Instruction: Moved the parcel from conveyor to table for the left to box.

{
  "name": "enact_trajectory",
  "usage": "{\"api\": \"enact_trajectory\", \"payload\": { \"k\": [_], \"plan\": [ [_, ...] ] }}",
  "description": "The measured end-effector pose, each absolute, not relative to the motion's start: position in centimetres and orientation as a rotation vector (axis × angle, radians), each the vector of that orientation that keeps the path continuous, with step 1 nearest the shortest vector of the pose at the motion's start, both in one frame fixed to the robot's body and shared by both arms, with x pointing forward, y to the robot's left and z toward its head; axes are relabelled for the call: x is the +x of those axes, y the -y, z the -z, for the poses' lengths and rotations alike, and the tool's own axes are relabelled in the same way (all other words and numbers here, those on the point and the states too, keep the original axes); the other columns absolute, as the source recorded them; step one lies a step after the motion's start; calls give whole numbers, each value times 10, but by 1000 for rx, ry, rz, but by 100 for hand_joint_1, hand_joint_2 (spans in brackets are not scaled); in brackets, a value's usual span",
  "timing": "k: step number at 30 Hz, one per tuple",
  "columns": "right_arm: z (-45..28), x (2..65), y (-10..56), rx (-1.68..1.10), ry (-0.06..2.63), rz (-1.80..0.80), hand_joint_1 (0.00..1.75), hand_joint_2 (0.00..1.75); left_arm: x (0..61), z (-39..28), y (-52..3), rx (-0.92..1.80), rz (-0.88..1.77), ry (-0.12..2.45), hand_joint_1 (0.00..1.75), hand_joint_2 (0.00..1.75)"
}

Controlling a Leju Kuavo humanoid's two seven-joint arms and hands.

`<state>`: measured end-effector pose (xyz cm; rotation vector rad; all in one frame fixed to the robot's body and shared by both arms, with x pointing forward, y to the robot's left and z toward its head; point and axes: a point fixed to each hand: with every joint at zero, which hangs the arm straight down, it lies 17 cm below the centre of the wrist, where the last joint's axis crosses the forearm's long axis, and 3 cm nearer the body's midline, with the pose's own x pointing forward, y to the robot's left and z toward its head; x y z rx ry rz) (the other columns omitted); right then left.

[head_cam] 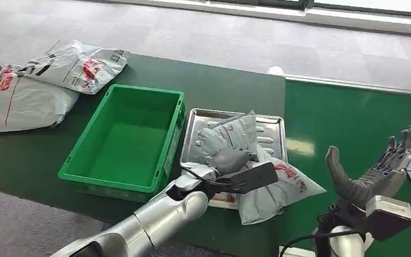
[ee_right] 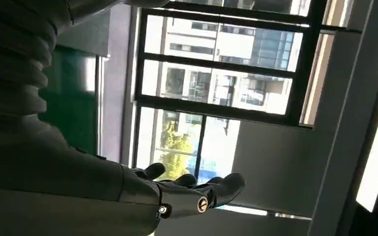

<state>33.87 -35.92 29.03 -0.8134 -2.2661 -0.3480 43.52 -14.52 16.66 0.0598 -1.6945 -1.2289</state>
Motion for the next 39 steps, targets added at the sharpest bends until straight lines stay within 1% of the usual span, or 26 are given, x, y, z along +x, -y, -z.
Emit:
{"api": "enact_trajectory", "payload": {
  "k": [15, 21, 24, 27, 29, 31, 34, 39],
  "plan": [
    [-289, 339, 361, -814, 2257, 359, 0, 175, 442, -165, 140, 75, 1218, 1696, 175, 175],
    [-289, 339, 366, -827, 2246, 359, 0, 175, 450, -183, 135, 77, 1122, 1785, 175, 175],
    [-291, 337, 369, -838, 2245, 366, 0, 175, 466, -204, 121, 181, 1093, 1877, 175, 175],
    [-288, 336, 371, -835, 2235, 363, 0, 175, 502, -242, 84, 282, 979, 1943, 175, 175],
    [-284, 334, 374, -827, 2228, 379, 0, 175, 534, -280, 45, 329, 881, 1989, 175, 175],
    [-280, 331, 376, -822, 2219, 384, 0, 175, 566, -315, -10, 395, 751, 2022, 175, 175],
    [-277, 329, 378, -823, 2216, 379, 0, 175, 585, -348, -67, 455, 623, 2065, 175, 175],
    [-268, 321, 384, -837, 2194, 384, 0, 175, 598, -373, -146, 539, 444, 2104, 175, 175]
  ]
}}
